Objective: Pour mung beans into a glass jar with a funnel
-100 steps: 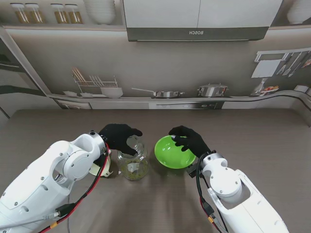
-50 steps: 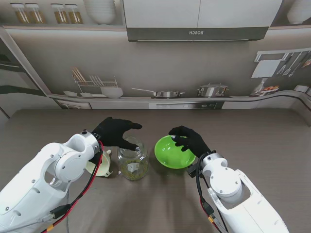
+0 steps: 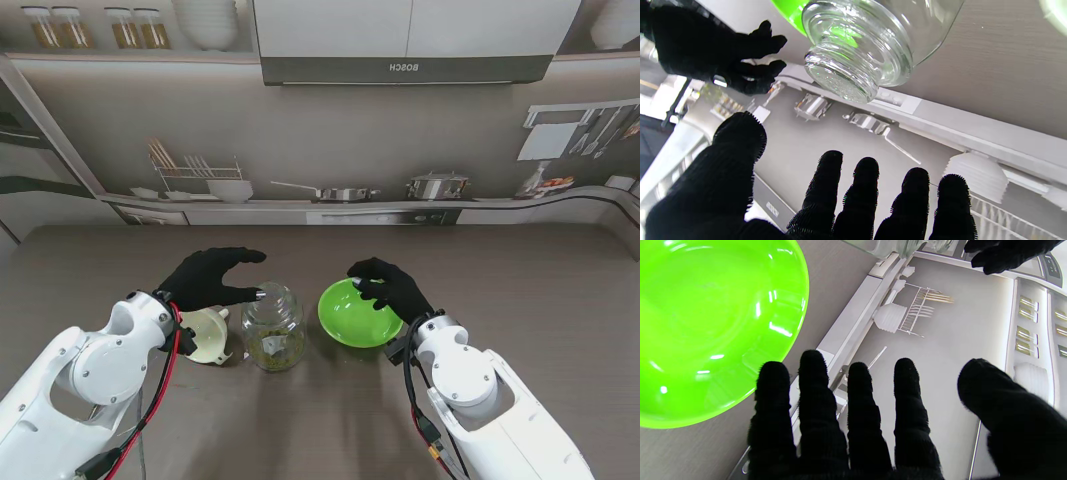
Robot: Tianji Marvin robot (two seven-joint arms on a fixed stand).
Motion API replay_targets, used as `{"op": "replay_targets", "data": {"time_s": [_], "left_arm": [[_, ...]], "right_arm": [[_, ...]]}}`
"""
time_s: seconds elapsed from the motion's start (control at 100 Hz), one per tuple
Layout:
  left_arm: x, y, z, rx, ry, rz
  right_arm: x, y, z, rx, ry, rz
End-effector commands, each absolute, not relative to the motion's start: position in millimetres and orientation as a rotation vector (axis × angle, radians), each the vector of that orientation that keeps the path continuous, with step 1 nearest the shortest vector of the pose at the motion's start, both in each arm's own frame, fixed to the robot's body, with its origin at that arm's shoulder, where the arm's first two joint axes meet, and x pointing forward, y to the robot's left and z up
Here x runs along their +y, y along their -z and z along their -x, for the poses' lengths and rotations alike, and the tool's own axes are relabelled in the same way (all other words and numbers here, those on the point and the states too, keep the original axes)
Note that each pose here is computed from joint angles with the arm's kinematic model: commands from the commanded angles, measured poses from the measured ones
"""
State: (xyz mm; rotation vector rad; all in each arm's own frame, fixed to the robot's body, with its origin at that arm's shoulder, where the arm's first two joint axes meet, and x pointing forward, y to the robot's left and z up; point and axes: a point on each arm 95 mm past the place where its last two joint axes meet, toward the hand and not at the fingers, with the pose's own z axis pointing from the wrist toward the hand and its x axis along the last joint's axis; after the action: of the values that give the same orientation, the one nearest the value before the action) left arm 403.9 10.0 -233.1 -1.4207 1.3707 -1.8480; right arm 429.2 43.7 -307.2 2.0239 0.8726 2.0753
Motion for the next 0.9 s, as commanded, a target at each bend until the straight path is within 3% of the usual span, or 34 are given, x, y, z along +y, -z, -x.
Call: {"op": "replay_targets", "data": {"time_s": [0.0,0.42,0.89], "left_arm": [[8,244,-395,1.373,1.857,1.459],[8,274,-371,1.143,2.049,1.540],[14,285,-368,1.068,2.072,1.607]], "right_arm": [[48,308,-427,0.895,-2.085,-2.027],[49,307,-425,0.907,-2.100,-2.008],[52,305,-423,0.892,-2.094,-2.016]]}}
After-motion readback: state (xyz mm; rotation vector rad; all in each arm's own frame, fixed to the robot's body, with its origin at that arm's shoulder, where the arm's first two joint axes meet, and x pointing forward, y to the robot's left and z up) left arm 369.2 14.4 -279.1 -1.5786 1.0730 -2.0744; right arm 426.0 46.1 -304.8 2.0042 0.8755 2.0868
